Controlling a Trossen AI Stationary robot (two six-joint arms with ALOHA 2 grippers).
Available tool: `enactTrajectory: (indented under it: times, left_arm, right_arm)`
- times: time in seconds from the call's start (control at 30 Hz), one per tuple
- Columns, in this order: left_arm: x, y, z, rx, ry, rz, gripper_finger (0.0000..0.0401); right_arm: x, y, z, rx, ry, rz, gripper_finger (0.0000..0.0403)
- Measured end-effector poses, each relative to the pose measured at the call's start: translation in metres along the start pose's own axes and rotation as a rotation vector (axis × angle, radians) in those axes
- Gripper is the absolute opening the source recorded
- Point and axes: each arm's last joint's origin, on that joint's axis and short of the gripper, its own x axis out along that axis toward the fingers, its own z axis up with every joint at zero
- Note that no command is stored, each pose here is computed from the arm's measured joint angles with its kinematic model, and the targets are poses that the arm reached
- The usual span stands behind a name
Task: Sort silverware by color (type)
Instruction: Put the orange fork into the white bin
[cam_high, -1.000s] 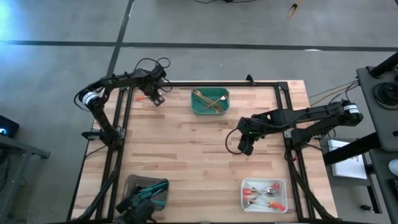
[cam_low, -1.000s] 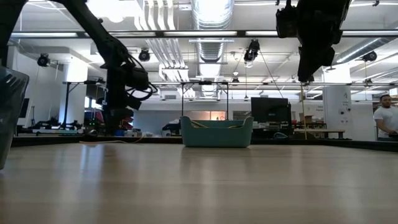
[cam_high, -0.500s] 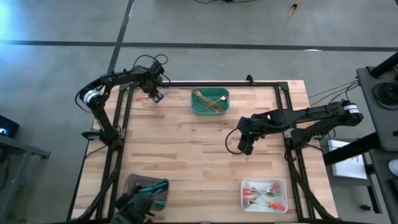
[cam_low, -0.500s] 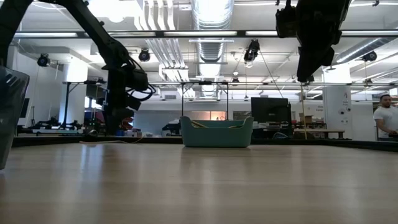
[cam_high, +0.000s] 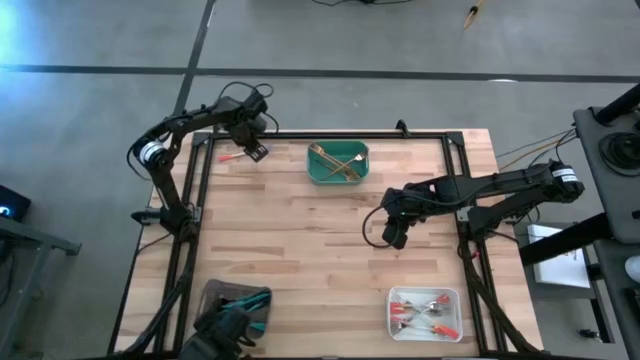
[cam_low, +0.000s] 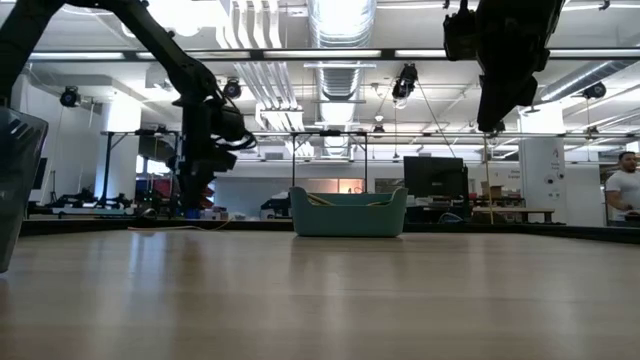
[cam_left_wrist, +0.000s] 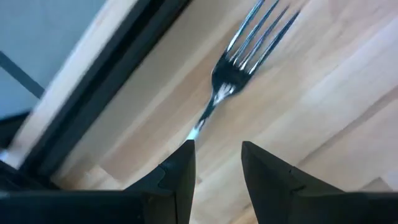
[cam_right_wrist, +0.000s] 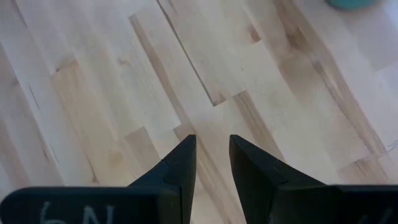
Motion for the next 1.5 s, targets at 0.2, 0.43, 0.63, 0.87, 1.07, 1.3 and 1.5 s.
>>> enactTrajectory:
  times: [0.2,0.43,0.63,0.87,1.07,1.3,1.5]
  left_arm:
    - [-0.002,0.0,0.009,0.076,-0.038,0.012,0.0114]
    - [0.004,-0.001,0.016,0.172,-0.025,0.012,0.0114]
    - [0.008,0.0,0.02,0.209,-0.014,0.029,0.0114]
    - [0.004,0.0,0.02,0.221,0.002,0.041,0.0113]
    - [0.015,0.001,0.019,0.236,0.081,0.079,0.0114]
    - [0.017,0.002,0.025,0.242,0.143,0.081,0.0113]
    - [0.014,0.003,0.04,0.263,0.15,0.08,0.0113]
  right_arm:
    - [0.0,0.0,0.0,-0.057,-0.002,-0.002,0.0089]
    - [0.0,-0.001,0.001,-0.055,-0.007,-0.008,0.0089]
    - [0.0,-0.001,0.001,-0.054,-0.009,-0.008,0.0089]
    - [0.0,-0.001,0.002,-0.054,-0.012,-0.006,0.0089]
    - [0.0,-0.001,0.002,-0.054,-0.026,-0.005,0.0089]
    - [0.001,-0.001,0.003,-0.046,-0.035,-0.01,0.0089]
    - [0.002,-0.001,0.002,-0.045,-0.031,-0.013,0.0089]
